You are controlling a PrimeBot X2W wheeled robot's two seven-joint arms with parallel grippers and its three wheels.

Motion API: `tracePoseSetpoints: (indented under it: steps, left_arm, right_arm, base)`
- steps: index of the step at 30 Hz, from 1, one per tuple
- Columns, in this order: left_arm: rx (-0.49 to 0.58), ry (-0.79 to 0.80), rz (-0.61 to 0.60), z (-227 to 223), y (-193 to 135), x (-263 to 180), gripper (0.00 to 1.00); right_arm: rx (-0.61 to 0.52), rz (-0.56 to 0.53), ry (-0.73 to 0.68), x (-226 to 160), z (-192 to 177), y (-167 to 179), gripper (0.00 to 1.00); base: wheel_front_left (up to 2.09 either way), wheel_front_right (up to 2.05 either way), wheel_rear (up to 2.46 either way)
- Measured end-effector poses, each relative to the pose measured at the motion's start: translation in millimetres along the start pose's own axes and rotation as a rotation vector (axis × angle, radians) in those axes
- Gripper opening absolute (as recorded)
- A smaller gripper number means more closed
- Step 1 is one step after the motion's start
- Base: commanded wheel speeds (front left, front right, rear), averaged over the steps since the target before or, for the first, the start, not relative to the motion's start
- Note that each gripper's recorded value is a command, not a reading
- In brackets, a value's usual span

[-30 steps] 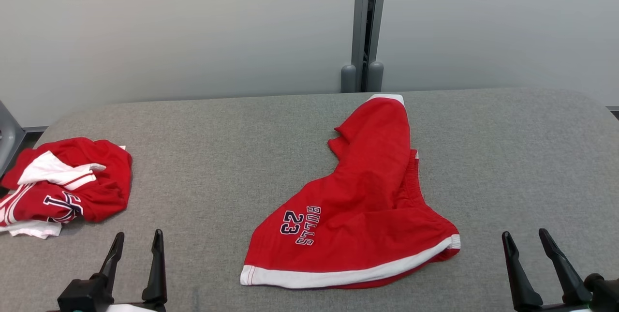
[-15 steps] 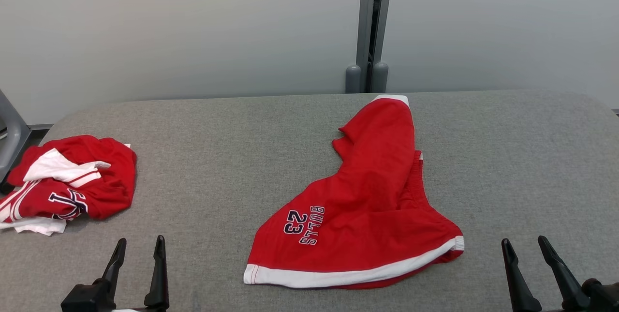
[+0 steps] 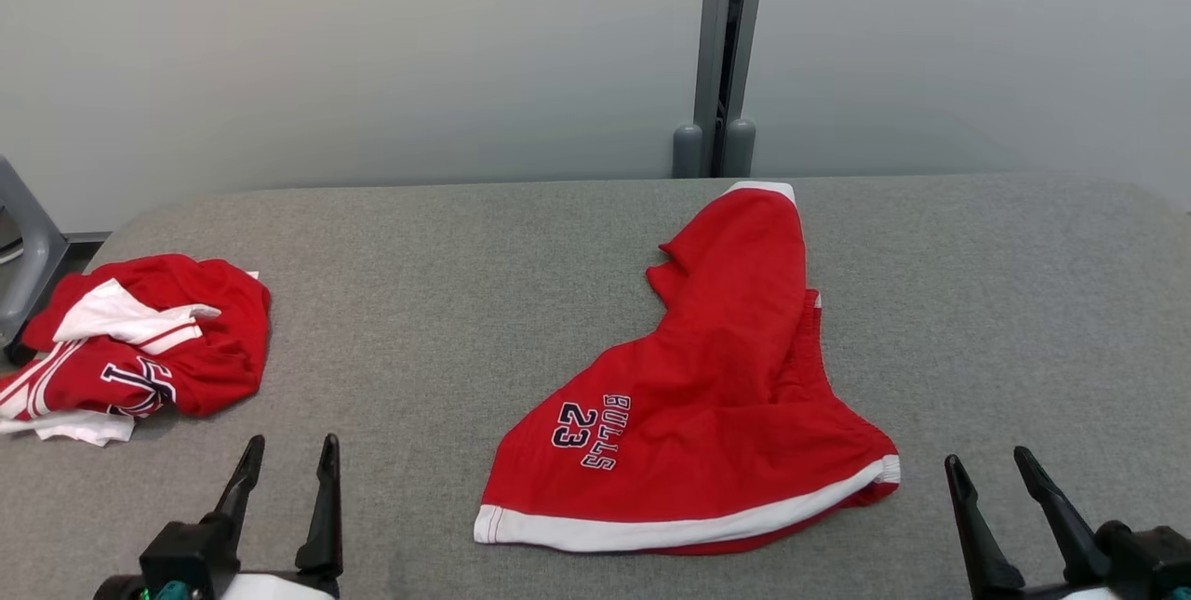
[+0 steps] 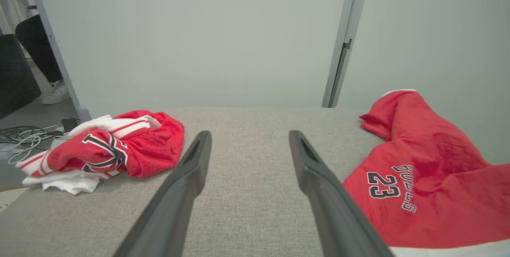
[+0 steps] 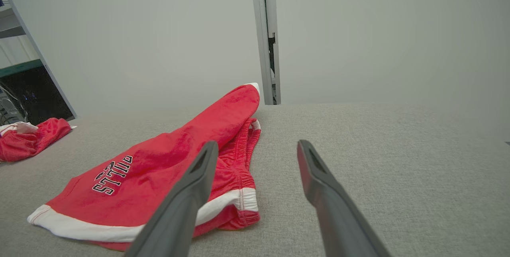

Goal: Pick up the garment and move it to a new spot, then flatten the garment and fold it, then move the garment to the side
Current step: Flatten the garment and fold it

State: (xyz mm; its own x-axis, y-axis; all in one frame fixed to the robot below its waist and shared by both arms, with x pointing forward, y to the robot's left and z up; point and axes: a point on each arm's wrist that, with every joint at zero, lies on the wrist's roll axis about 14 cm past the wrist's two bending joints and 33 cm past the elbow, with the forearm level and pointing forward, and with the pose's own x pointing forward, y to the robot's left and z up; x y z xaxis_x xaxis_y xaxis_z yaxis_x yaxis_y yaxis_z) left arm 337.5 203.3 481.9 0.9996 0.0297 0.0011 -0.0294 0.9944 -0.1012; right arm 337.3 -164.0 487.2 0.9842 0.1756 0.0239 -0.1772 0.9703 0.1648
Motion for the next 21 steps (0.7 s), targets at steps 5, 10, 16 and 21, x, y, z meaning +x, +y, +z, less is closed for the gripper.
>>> tracePoseSetpoints:
  steps: [5, 10, 16, 21]
  left_arm:
    - [0.007, 0.029, -0.095, -4.0, -25.2, 10.1, 1.00]
    - [0.017, 0.106, -0.169, -25.7, -44.6, 10.9, 1.00]
    - [0.030, 0.240, -0.247, -67.9, -62.1, 11.7, 1.00]
    - [0.021, 0.334, -0.319, -96.2, -82.5, 11.9, 1.00]
  right_arm:
    - [-0.036, 0.040, 0.047, 13.7, -9.3, -1.8, 1.00]
    - [-0.059, 0.078, 0.106, 22.8, -24.1, -0.5, 1.00]
    - [-0.084, 0.126, 0.211, 36.9, -52.2, -0.1, 1.00]
    - [-0.074, 0.151, 0.287, 44.1, -72.4, -2.2, 1.00]
  base:
    - [0.00, 0.00, 0.00]
    - [0.00, 0.00, 0.00]
    - [0.00, 0.00, 0.00]
    - [0.00, 0.00, 0.00]
